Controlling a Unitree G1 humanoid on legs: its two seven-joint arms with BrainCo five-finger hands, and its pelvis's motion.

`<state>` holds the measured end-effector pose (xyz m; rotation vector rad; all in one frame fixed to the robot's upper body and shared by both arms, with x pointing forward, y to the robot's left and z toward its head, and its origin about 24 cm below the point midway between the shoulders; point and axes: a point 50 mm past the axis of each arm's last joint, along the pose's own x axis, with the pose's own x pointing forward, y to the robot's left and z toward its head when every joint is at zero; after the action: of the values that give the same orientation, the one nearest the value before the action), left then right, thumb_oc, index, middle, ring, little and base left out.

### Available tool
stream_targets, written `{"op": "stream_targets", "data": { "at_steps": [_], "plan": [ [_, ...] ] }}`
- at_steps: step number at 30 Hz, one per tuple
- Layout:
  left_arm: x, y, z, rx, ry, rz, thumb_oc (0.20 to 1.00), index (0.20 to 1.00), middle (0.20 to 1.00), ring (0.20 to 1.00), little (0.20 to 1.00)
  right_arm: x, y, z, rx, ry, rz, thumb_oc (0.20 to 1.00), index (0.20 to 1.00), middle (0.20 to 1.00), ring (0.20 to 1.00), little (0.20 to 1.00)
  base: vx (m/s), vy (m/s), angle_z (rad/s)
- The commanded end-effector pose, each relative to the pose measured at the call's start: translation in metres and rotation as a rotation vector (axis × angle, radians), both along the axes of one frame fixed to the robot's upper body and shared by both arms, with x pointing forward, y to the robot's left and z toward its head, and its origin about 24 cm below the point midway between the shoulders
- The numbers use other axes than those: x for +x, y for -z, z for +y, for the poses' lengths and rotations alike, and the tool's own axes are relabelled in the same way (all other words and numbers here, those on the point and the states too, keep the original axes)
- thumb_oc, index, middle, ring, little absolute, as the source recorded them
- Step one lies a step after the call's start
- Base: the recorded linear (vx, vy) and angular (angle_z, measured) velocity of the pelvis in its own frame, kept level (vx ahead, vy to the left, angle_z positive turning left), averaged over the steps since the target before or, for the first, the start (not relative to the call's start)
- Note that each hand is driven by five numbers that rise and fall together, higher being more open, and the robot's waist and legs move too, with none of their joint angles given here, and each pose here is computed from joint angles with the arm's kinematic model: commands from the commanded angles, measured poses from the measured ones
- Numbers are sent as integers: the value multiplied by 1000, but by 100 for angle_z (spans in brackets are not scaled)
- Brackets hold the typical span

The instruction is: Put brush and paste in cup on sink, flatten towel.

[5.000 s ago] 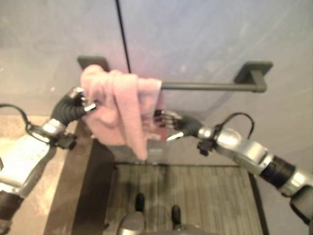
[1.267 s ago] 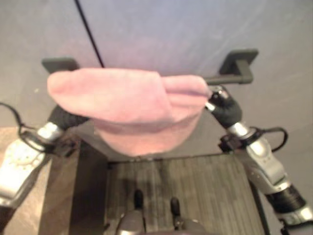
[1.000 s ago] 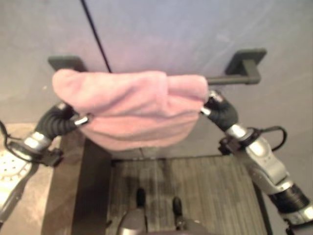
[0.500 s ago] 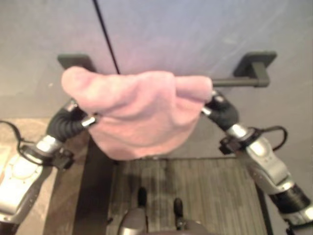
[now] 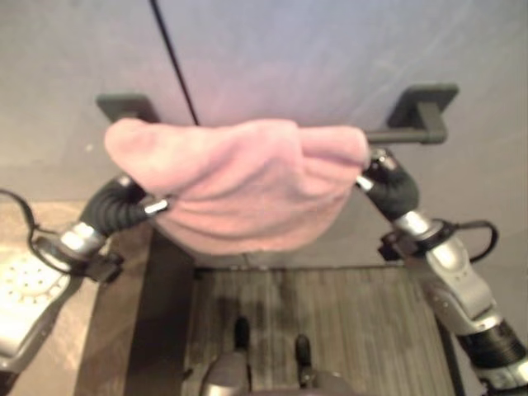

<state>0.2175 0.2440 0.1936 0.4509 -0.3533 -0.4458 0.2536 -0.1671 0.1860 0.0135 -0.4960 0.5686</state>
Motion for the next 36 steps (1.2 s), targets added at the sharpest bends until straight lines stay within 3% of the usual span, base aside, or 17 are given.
{"op": "stream_targets", "data": {
  "at_steps": [1, 10, 11, 12, 13, 14, 15, 24, 36],
  "plan": [
    [-2, -8, 2, 42, 4, -56, 200, 200, 200, 200, 200, -10, -18, 2, 60, -44, -95, 200, 200, 200, 200, 200, 13, -18, 3],
    [-7, -4, 0, 91, 24, -22, 200, 200, 200, 200, 200, -14, -14, 3, 53, -70, -82, 200, 200, 200, 200, 200, 0, 0, 0],
    [-6, 1, 2, 104, 13, 3, 272, 272, 272, 272, 272, -12, -13, 3, 48, -66, -73, 200, 200, 200, 200, 200, 0, 0, 0],
    [-5, 3, 5, 130, -9, 4, 586, 586, 586, 586, 586, -11, -11, 4, 43, -62, -64, 200, 200, 200, 200, 200, 0, 0, 0],
    [-5, 4, 6, 129, -15, 4, 1000, 1000, 1000, 1000, 1000, -10, -11, 4, 39, -63, -65, 344, 344, 344, 344, 344, 0, 0, 0],
    [-4, 5, 6, 111, -19, 8, 1000, 1000, 1000, 1000, 1000, -11, -12, 5, 37, -69, -65, 570, 570, 570, 570, 570, 0, 0, 0],
    [-5, 7, 7, 94, -22, 14, 1000, 1000, 1000, 1000, 1000, -12, -12, 6, 35, -74, -68, 1000, 1000, 1000, 1000, 1000, 0, 0, 0],
    [-3, 42, 23, 126, -115, 142, 1000, 1000, 1000, 1000, 1000, -13, -2, 1, -1, -35, -34, 1000, 1000, 1000, 1000, 1000, 0, 0, 0],
    [5, 151, 49, 251, -320, 492, 1000, 1000, 1000, 1000, 1000, -7, 54, -26, -121, 159, 176, 1000, 1000, 1000, 1000, 1000, 0, 0, 0]
  ]
}}
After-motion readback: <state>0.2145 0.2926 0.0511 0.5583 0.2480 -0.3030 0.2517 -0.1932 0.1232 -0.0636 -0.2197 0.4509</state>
